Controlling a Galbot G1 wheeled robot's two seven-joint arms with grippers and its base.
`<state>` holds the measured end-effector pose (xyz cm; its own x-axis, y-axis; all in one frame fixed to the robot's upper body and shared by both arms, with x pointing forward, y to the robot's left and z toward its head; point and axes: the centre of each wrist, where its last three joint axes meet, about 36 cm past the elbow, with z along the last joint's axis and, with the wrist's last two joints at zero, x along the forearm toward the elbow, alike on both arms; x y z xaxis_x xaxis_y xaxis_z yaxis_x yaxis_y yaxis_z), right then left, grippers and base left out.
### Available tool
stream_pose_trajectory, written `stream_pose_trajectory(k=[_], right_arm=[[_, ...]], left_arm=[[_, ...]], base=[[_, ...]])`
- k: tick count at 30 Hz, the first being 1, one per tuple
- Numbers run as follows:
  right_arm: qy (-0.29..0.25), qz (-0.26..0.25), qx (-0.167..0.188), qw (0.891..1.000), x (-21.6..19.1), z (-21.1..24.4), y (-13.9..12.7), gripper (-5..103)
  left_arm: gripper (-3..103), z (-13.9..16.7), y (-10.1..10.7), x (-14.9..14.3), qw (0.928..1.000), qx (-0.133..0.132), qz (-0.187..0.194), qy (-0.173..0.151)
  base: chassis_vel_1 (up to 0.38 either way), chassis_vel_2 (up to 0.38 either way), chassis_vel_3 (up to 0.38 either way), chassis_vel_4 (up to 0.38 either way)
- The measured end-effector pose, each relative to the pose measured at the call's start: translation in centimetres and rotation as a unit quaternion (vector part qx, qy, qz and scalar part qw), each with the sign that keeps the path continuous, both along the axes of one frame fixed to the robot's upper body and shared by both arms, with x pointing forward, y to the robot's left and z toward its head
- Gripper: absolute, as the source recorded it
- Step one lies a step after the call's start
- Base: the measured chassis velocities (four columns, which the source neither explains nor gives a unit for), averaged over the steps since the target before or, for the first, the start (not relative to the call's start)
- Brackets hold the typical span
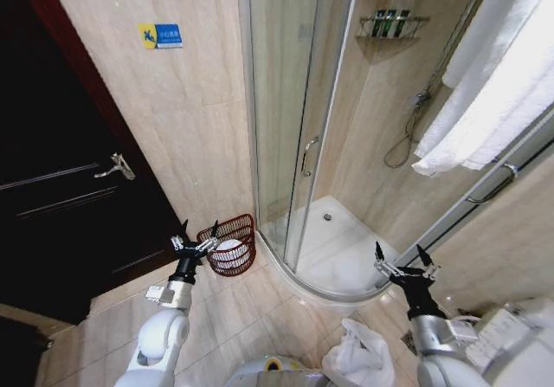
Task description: Discard the used towel into the hamper.
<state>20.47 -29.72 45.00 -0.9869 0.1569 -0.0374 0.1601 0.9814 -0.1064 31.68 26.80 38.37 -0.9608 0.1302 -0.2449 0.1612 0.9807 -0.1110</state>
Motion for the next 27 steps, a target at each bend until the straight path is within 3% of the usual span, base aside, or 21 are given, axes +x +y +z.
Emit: stream_pose_trajectory(k=[27], right_arm=[[0.007, -0.003, 0.000, 1.000, 0.20, -0.67, 0.12, 100]], left_arm=[[100, -0.21, 0.00, 0.26, 1.0000, 0.000, -0.001, 0.000]], base=[[0.104, -0.105, -0.102, 0.099]])
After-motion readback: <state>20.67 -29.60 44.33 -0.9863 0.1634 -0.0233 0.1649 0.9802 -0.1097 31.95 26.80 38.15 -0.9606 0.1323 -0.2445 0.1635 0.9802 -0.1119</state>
